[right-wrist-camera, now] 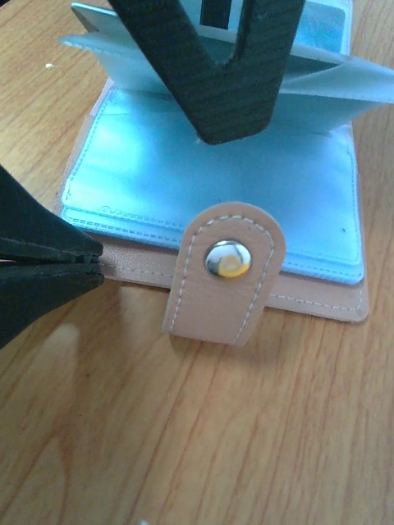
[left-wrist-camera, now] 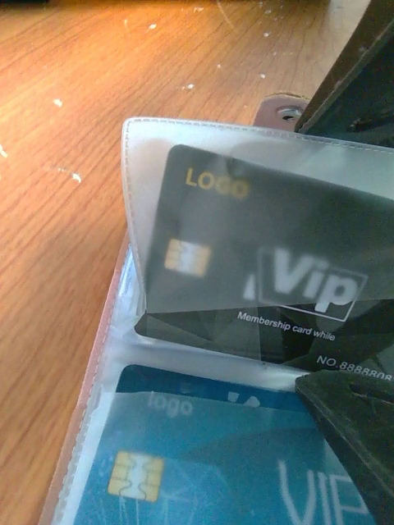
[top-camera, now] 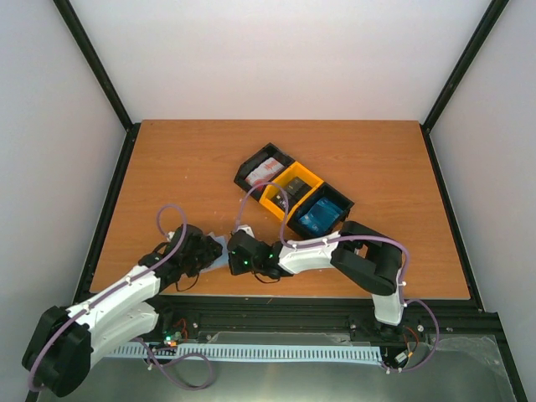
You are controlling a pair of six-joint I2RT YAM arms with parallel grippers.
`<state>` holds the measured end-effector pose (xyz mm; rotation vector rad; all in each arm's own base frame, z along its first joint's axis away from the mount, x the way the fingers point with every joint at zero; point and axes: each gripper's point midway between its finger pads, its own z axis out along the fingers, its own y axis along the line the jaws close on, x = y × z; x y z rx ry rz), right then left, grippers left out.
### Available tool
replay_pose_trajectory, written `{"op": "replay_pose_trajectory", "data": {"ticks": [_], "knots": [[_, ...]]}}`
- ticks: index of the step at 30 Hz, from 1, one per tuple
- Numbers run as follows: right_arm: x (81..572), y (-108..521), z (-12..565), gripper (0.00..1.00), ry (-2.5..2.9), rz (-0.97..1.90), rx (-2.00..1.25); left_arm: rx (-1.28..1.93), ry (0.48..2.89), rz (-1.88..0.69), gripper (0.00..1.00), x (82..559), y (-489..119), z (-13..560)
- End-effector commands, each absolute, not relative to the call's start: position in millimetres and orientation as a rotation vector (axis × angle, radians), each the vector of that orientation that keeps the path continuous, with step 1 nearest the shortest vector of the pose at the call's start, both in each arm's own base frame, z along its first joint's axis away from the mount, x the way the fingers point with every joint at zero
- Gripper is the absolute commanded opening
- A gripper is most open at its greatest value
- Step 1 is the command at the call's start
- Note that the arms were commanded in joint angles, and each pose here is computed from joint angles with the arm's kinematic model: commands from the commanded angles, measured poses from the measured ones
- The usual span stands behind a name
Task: Put the credit cards into the card holder
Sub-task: Insert the credit card into the card holder.
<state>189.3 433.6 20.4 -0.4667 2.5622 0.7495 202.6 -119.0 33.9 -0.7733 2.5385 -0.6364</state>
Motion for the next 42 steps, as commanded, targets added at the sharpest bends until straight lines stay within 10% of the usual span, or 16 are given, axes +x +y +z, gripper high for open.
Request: {"op": "replay_pose_trajectory", "data": {"ticks": [1,42], "knots": [[179,409,-2,0.03,2.644,0.669,-0.442,-0.66,2.559,-0.769,0.75,199,-137,36],[175,408,-7,0.03,2.672,0.682,-0.424,-0.756,2.73,-0.614,0.85,178,-126,21]]}}
